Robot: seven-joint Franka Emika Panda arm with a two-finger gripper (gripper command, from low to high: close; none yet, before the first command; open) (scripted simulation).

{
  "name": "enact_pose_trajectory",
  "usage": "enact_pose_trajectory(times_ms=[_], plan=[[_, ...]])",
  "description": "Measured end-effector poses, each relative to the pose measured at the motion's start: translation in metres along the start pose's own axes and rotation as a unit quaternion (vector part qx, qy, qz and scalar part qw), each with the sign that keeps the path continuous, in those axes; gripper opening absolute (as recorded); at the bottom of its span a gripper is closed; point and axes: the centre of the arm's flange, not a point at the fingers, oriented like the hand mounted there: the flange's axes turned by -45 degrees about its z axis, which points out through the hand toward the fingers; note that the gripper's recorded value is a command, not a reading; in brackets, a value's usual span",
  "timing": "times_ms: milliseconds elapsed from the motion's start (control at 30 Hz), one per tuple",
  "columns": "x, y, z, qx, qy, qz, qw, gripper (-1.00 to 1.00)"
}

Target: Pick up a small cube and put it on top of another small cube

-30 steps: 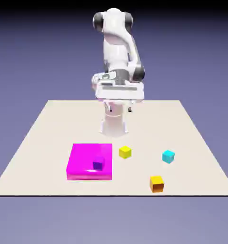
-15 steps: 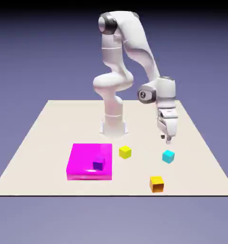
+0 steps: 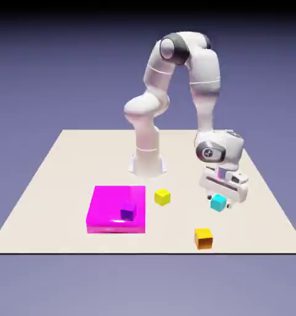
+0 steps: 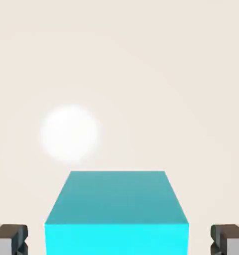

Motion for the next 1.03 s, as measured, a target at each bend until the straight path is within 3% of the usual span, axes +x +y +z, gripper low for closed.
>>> enact_pose_trajectory(times_ms=[233,733,900,933,1033], plan=[[-0.010,0.004,-0.069,0.002,0.000,0.004,1.000,-1.00],[-0.236,0.081,-0.075,0.026,0.000,0.122,0.992,-1.00],[-0.232,0.080,-0.016,0.026,0.000,0.121,0.992,-1.00],[-0.232,0.079,-0.006,0.026,0.000,0.122,0.992,1.00],[-0.233,0.081,-0.021,0.025,0.000,0.121,0.992,1.00]])
